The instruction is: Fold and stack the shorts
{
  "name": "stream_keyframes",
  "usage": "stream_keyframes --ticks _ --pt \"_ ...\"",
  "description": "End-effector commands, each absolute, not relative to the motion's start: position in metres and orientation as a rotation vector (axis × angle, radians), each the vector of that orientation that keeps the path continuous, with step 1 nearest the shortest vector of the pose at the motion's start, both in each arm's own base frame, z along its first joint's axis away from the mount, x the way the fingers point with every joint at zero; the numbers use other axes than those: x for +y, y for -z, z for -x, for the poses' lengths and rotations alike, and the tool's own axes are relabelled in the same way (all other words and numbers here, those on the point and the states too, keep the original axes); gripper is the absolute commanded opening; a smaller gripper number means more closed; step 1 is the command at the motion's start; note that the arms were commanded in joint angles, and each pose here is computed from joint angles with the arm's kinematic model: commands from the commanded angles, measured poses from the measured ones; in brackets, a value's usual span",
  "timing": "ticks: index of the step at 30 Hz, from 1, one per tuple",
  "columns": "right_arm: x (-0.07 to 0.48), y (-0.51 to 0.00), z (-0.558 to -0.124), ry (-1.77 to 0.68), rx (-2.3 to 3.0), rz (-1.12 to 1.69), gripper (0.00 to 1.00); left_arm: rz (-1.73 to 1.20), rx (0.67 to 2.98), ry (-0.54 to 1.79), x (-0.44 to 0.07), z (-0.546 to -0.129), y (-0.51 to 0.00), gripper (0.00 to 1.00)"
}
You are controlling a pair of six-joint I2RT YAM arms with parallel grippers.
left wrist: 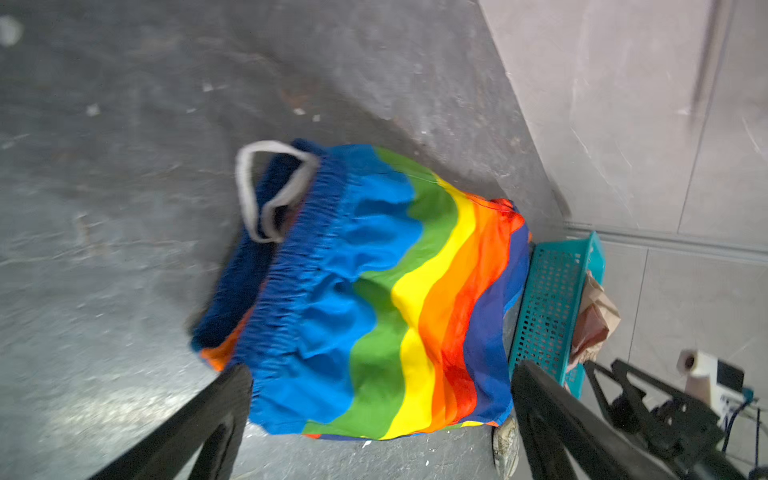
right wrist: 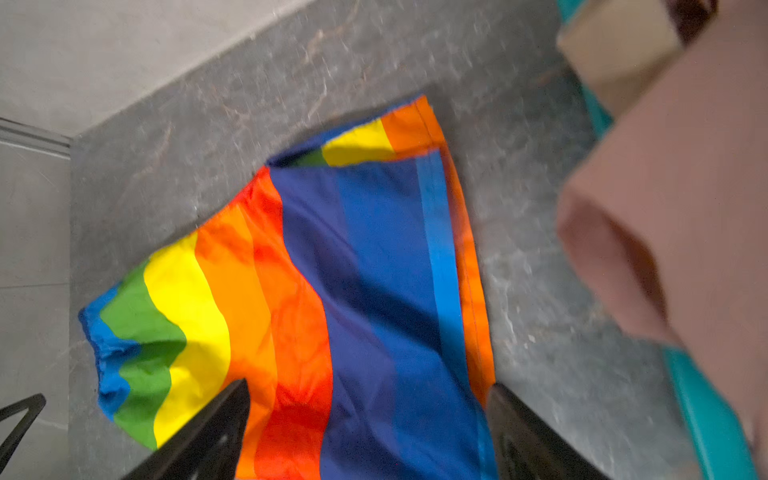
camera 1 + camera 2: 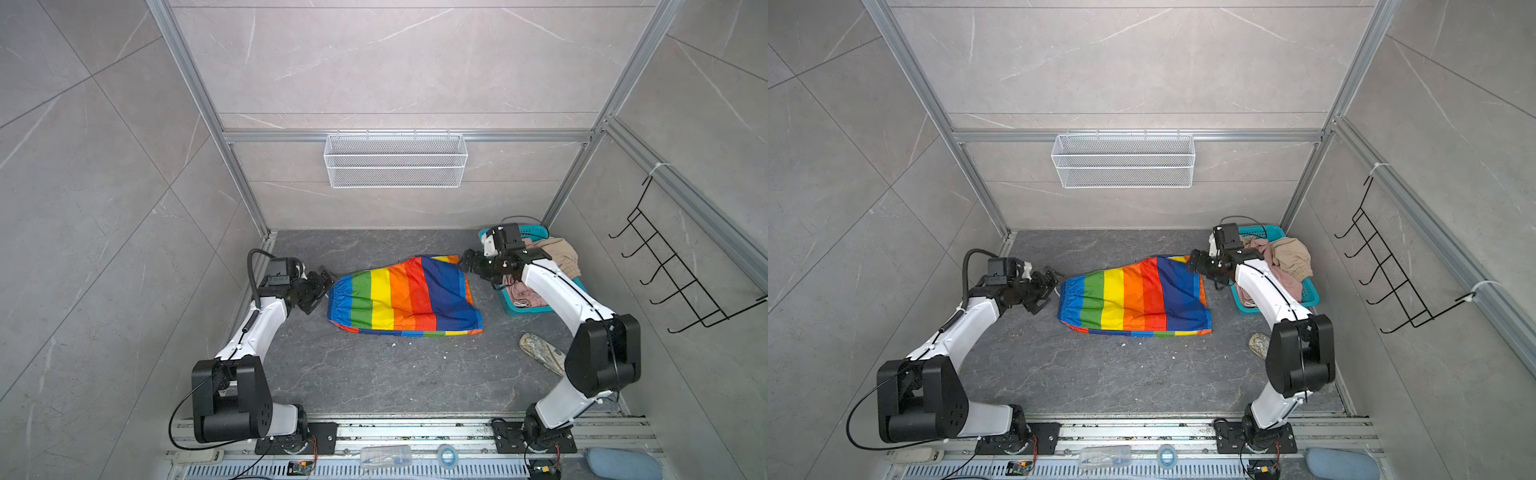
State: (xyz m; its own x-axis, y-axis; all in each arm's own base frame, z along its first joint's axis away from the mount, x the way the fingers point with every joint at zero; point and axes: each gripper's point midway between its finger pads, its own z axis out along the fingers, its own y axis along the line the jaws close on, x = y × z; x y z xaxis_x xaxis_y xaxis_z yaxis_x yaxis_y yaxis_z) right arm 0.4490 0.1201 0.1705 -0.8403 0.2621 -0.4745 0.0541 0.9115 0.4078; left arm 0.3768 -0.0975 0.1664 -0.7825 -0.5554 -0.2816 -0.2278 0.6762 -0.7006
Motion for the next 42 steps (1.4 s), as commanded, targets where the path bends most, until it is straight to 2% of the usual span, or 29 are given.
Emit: stream_keyframes --ticks 1,6,13,25,31,36,42 --pt "0.121 -0.128 -0.466 -0.497 2.627 -0.283 0.91 0.479 2.407 0.975 -0.142 -0.392 -0.173 0.99" --pt "0.124 -0.097 -0.500 -0.460 2.661 -0.304 0.90 0.592 2.432 1.066 -0.161 -0.394 -0.133 0.99" --pt "0.120 -0.070 -0.525 -0.437 2.680 -0.322 0.84 0.638 2.531 0.998 -0.154 -0.374 -0.089 0.99" --pt "0.124 -0.050 -0.545 -0.445 2.693 -0.330 0.62 0.630 2.601 0.938 -0.149 -0.365 -0.061 1.00" --pt "0.122 -0.049 -0.545 -0.432 2.692 -0.325 0.59 0.620 2.624 0.885 -0.142 -0.355 -0.054 0.99" --pt "0.127 -0.047 -0.549 -0.475 2.680 -0.333 0.48 0.607 2.630 0.865 -0.140 -0.352 -0.053 0.99" --pt "0.130 -0.051 -0.552 -0.503 2.657 -0.349 0.20 0.579 2.648 0.859 -0.141 -0.353 -0.055 0.99"
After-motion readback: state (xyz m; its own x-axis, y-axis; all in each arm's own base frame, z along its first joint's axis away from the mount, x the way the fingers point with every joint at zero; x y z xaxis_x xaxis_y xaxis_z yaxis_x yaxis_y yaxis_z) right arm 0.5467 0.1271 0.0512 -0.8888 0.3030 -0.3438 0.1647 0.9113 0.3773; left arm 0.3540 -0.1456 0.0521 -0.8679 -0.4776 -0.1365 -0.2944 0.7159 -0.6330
